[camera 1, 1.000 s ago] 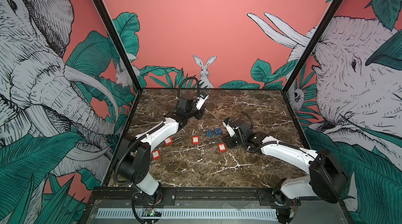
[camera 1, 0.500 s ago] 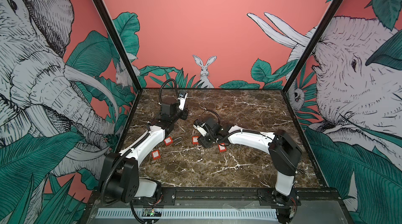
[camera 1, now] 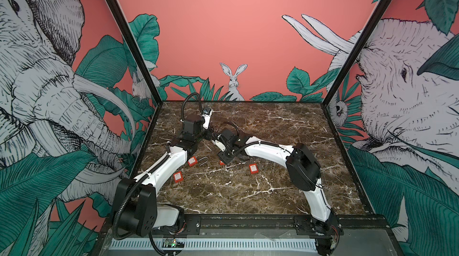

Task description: Lock with the key

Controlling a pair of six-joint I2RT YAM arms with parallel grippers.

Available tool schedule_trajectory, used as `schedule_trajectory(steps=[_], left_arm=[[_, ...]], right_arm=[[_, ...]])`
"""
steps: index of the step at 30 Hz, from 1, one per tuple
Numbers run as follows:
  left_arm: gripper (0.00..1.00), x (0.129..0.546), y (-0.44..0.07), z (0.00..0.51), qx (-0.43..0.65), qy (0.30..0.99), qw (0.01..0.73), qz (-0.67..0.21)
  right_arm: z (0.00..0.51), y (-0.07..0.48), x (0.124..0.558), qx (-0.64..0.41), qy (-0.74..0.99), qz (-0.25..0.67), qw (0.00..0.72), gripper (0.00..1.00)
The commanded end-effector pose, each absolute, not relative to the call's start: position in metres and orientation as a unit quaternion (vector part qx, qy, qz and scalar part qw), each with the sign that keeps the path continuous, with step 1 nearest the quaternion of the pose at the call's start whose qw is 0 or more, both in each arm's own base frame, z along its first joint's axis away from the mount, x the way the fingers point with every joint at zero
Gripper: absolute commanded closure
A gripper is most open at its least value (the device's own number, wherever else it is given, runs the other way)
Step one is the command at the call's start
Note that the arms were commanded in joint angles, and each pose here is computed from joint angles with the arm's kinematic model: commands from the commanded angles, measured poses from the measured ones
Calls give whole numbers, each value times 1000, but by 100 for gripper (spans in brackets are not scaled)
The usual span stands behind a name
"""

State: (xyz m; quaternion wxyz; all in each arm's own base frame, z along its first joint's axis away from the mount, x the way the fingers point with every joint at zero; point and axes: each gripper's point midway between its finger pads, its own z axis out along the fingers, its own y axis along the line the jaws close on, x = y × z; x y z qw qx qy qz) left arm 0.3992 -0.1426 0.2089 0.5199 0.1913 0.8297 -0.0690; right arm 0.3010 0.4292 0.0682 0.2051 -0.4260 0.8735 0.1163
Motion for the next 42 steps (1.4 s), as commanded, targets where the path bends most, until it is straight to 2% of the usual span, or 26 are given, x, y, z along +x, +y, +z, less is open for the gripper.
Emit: schedule_trajectory(steps=[1, 20, 42], left_arm=[[79, 393, -138, 215, 180, 829, 525, -71], [79, 392, -137, 203, 179, 835, 515, -68], [79, 402, -85, 236, 141, 836, 530, 2]], right_arm=[[68, 432, 294, -438, 872, 105, 193, 42], [49, 437, 301, -479, 852, 35, 207, 42], [74, 440, 291, -458, 844, 106, 258, 42]])
